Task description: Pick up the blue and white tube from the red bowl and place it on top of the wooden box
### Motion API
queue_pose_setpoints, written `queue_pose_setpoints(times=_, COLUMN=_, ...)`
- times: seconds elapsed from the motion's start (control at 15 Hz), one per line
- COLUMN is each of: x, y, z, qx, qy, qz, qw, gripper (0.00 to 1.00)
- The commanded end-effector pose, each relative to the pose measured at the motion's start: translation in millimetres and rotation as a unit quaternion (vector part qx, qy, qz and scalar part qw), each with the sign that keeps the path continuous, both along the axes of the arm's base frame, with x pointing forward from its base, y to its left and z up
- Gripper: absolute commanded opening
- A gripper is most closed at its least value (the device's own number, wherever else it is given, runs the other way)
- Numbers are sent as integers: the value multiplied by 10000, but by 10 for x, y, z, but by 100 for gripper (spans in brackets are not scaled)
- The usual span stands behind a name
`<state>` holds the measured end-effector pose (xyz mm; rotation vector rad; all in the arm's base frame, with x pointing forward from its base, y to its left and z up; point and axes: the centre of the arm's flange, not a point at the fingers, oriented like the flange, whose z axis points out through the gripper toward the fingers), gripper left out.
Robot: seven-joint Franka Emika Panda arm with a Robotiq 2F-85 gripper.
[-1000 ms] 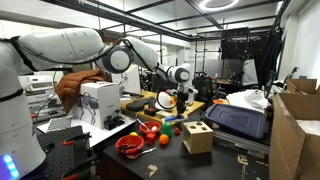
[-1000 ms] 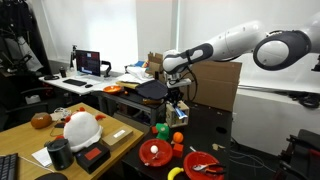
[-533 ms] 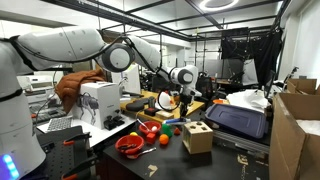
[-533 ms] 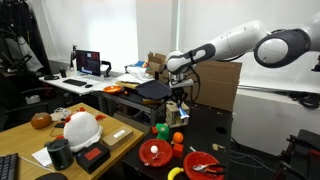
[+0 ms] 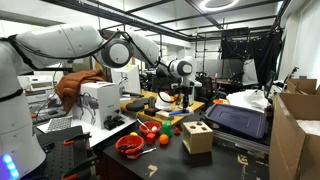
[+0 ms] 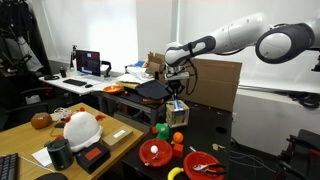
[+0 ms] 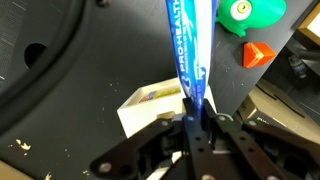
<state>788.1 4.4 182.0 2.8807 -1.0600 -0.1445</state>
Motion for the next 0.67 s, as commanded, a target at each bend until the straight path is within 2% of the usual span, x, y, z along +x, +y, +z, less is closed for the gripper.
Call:
queue_pose_setpoints(times=0.0, x=76, y=9, z=188, qx=-266, qy=-155, qz=-313, qw=9990, gripper=3)
queue_pose_setpoints(times=0.2, x=134, y=-50, z=207, qx=-375, qy=-201, qz=-492, qw=9979, gripper=3)
queue_pose_setpoints(times=0.6, x=229, y=-399, z=228, qx=-236, qy=-176, qz=-853, qw=9959, gripper=3)
